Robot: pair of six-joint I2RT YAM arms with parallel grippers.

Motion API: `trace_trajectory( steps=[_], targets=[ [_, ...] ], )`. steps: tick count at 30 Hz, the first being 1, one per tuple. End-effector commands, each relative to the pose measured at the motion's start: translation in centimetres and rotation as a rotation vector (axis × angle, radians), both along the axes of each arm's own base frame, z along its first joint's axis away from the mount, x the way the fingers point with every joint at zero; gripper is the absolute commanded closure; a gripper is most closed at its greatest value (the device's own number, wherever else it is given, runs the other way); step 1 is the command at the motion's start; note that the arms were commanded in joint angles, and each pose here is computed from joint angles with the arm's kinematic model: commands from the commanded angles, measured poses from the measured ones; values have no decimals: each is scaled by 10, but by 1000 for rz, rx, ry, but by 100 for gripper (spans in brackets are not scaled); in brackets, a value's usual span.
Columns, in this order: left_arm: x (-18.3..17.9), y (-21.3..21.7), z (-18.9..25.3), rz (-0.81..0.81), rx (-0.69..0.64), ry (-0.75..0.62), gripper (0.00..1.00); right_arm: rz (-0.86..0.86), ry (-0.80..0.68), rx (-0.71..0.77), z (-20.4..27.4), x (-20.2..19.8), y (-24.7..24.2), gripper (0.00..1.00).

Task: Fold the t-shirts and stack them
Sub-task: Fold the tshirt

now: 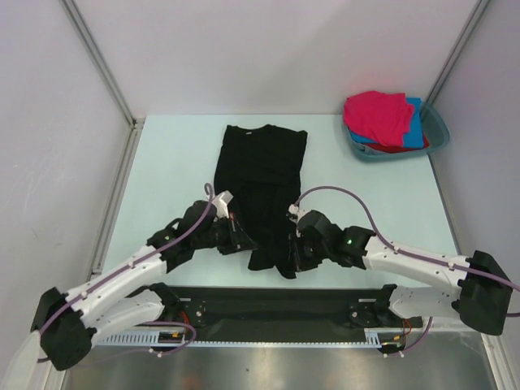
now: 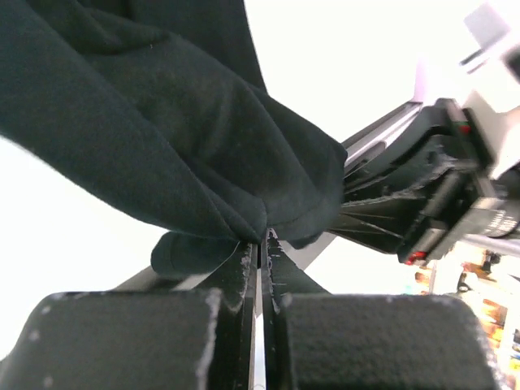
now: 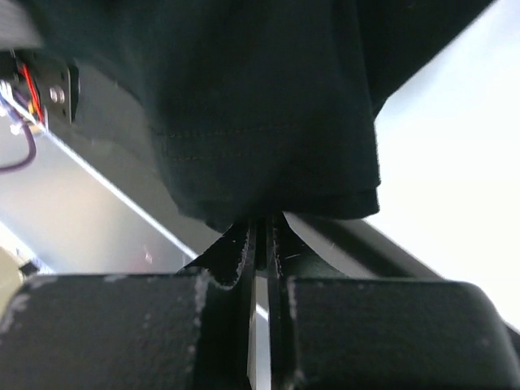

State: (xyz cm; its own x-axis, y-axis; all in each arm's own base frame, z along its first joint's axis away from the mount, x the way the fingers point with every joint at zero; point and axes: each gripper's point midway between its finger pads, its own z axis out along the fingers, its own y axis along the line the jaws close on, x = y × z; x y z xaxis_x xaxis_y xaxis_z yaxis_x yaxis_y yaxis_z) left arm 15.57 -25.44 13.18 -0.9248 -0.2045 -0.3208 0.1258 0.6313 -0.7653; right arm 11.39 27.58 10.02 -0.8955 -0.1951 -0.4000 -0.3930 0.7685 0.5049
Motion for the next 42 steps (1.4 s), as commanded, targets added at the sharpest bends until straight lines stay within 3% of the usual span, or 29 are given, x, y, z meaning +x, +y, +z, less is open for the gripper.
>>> trace_trajectory(
  steps=[1,7,10,15,17,18,20,22,24,26,33,37,39,40,42],
  targets=[
    [-21,25,17,-32,108,-6,100,2,21,8,18,-18,3,100],
    [-45,57,24,-42,212,16,99,-16,72,-95,11,-56,-7,100],
    [-61,73,13,-48,274,70,96,-84,76,-193,3,-62,-26,100],
    [-100,107,-19,-68,395,217,95,-154,133,-239,2,-93,-36,100],
    [-110,115,-27,-74,416,247,84,-218,139,-308,1,-96,-52,86],
    [-117,121,-28,-83,434,273,81,-237,115,-335,1,-95,-57,67],
    [-121,126,-25,-81,453,278,74,-291,78,-408,10,-91,-76,57],
    [-119,134,-17,-66,486,256,57,-357,10,-433,25,-77,-89,41],
    [-114,137,-14,-66,513,233,48,-412,-62,-449,34,-61,-100,22],
    [-106,137,-12,-64,543,215,40,-450,-109,-439,45,-47,-102,22],
    [-91,121,-26,-47,528,222,40,-453,-196,-335,57,2,-85,18],
    [-108,134,-53,-25,569,308,41,-423,-205,-323,57,15,-79,18],
    [-115,130,-54,-12,510,322,41,-420,-197,-315,55,18,-77,18],
    [-118,130,-57,-9,495,327,28,-413,-195,-317,53,18,-76,19],
    [-117,132,-54,32,489,321,26,-398,-193,-319,51,19,-72,19]
  ],
)
